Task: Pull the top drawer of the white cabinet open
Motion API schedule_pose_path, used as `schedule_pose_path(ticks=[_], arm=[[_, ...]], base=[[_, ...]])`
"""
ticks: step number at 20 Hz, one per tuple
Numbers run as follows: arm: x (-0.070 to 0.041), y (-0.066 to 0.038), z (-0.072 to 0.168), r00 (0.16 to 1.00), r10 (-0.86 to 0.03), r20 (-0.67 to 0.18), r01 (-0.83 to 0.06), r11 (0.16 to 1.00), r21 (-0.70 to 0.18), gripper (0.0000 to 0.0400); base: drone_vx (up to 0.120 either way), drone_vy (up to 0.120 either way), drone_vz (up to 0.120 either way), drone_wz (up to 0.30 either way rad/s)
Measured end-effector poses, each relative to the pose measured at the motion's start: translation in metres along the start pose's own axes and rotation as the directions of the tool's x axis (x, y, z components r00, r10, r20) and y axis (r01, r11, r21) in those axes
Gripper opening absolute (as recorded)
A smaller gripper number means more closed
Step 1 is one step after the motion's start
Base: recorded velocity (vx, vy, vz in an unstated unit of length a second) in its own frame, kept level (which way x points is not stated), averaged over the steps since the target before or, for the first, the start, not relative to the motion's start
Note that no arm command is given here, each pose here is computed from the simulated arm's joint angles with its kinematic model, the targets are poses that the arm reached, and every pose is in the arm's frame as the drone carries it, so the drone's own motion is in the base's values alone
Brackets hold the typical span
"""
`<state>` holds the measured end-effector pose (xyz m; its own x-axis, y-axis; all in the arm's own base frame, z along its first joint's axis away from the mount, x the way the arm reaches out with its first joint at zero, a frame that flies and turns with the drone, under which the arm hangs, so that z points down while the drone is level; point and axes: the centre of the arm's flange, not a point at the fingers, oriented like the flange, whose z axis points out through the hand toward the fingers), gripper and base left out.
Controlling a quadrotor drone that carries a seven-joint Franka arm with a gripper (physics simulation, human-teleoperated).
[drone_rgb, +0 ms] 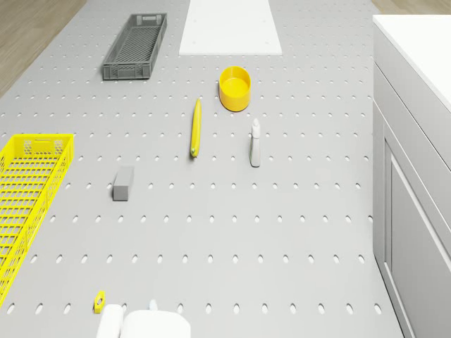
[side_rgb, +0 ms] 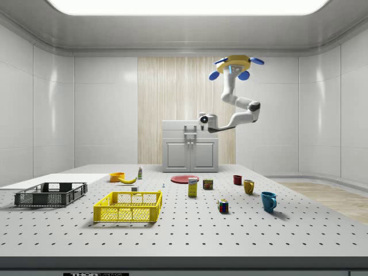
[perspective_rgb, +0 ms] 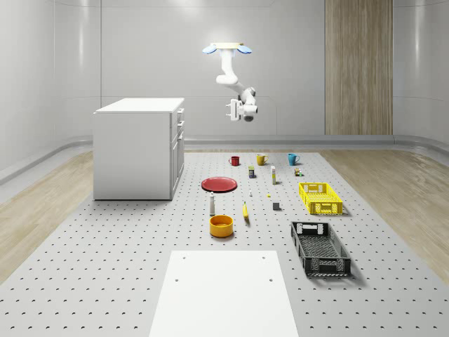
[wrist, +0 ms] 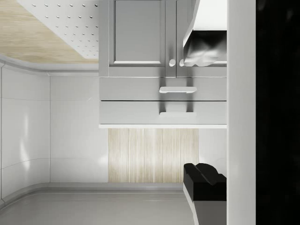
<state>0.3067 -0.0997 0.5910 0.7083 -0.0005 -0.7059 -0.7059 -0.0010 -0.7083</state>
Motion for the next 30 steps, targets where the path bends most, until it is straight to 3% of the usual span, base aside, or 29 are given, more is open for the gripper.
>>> schedule_pose_path(ticks=[8,12,30], arm=[[0.000,0.000,0.000,1.000,0.000,0.000,0.000,1.000,0.000,0.0305],[0.000,0.000,0.008,1.000,0.000,0.000,0.000,1.000,0.000,0.0305],[-0.001,0.000,0.097,1.000,0.000,0.000,0.000,1.000,0.000,0.0305]], base=[[0.120,0.000,0.000,0.000],[0.000,0.000,0.000,0.000],[0.000,0.000,0.000,0.000]])
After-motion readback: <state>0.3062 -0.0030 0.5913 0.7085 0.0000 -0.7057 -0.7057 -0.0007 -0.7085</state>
